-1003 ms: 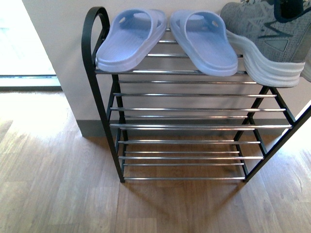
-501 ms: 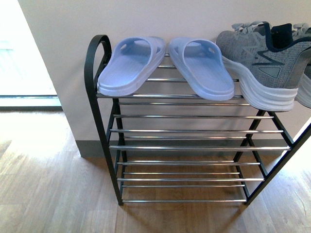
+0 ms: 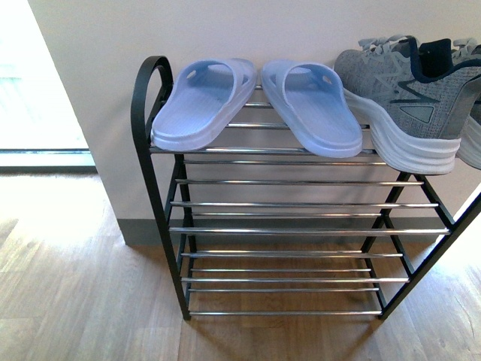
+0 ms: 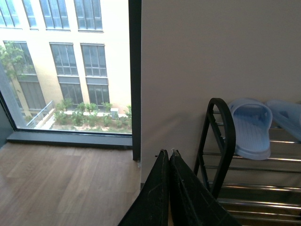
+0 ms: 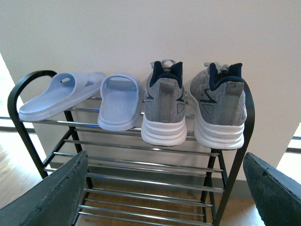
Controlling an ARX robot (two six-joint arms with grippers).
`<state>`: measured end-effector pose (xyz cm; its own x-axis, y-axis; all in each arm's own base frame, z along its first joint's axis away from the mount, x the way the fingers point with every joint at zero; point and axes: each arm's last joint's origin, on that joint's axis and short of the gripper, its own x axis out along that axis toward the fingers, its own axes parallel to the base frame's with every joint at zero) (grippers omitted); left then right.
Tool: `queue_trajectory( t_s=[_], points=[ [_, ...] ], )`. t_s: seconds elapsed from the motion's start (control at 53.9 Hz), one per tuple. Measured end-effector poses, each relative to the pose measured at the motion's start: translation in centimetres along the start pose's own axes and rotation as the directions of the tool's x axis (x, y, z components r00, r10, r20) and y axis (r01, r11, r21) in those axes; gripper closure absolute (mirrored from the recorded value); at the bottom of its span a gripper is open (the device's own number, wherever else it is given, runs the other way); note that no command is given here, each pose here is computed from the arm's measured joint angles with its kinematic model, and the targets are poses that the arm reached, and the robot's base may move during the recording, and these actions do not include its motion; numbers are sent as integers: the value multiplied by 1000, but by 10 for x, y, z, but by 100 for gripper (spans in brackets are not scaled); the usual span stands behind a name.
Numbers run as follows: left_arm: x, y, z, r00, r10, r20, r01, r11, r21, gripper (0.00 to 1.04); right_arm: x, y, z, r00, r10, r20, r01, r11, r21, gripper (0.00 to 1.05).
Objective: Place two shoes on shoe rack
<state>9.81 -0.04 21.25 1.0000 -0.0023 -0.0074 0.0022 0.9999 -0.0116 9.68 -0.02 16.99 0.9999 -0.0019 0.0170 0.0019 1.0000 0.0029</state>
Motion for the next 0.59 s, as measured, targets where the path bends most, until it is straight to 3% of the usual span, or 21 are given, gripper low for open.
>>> queue_trajectory(
  t_s=[0.594],
  points=[
    [0, 0, -32, 1000, 0, 3, 0, 1000, 1, 104, 0, 0, 0, 1000, 0, 0, 0, 1000, 0, 9]
  ],
)
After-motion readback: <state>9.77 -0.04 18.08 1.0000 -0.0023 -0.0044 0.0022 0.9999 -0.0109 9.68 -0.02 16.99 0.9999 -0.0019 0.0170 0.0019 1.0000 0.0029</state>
